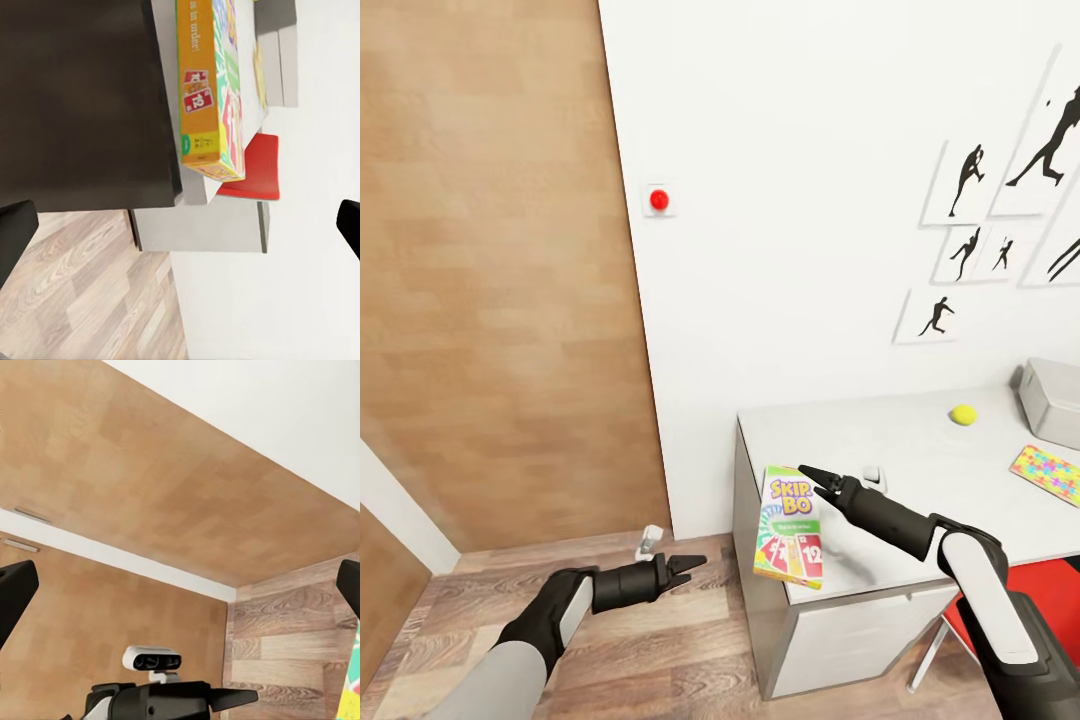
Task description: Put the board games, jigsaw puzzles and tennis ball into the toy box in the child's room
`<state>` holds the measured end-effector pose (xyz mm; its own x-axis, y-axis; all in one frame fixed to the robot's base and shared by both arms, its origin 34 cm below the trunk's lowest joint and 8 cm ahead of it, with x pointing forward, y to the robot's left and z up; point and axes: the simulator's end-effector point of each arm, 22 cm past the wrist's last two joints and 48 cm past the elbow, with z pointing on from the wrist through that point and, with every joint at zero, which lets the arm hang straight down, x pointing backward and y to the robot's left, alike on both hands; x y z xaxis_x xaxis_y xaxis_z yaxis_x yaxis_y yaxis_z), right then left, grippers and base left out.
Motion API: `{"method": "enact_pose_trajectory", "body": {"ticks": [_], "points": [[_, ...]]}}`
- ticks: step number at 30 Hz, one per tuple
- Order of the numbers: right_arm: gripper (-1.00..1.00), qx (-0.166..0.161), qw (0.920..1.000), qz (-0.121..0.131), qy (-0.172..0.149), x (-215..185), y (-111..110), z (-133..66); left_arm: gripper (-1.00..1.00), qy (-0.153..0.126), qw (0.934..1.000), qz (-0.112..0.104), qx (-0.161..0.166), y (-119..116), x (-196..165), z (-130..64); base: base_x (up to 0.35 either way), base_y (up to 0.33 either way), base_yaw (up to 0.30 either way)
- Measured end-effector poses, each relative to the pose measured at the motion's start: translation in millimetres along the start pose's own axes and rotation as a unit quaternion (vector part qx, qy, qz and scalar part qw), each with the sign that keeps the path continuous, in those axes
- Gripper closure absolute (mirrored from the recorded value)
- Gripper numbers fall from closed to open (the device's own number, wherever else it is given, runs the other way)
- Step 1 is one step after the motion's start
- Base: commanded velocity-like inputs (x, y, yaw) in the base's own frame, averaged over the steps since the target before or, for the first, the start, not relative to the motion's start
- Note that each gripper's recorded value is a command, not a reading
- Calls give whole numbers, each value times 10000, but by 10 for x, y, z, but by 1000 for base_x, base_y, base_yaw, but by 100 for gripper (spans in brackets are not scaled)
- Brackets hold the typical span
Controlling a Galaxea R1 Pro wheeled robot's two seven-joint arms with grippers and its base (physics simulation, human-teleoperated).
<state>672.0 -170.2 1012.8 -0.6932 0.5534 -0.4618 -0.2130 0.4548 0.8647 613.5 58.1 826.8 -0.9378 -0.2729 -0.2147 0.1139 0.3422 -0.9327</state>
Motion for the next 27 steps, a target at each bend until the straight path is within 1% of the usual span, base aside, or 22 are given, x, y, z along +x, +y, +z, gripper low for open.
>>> {"method": "enact_pose_trajectory", "body": {"ticks": [3,7,10,11,12,13,14,15,17,21,27], "points": [[-100,-9,10000,7,1,3,5,3,-100,23,10000,-5,72,-61,34,77,0,0,0],[-100,-72,10000,11,11,6,31,1,-100,35,9999,-7,101,-87,49,110,0,0,0],[-100,-407,9992,-1,11,-1,184,-13,-100,43,9999,-9,112,-97,58,125,0,0,0],[-100,-699,9975,-19,12,-5,317,-34,-100,45,9999,-9,110,-99,62,133,0,0,0],[-100,-860,9963,-31,14,-3,387,-48,-100,48,9999,-12,109,-101,67,141,0,0,0],[-100,-1157,9933,-35,19,12,506,-85,-100,61,9999,-23,110,-111,85,171,0,0,0],[-100,-1293,9916,-33,23,25,555,-107,-100,70,9999,-30,105,-114,97,189,16,0,0],[-100,-1515,9885,-17,31,53,627,-150,-100,89,9999,-42,80,-111,119,218,34,0,0],[-100,-1719,9851,1,40,81,693,-196,-100,105,9999,-50,34,-99,140,245,82,0,0],[-100,-1871,9823,14,47,105,741,-232,-100,116,9999,-51,-10,-88,156,269,137,0,0],[-100,-1927,9812,27,49,119,761,-233,-100,119,9999,-53,-24,-83,160,277,51,0,0]]}}
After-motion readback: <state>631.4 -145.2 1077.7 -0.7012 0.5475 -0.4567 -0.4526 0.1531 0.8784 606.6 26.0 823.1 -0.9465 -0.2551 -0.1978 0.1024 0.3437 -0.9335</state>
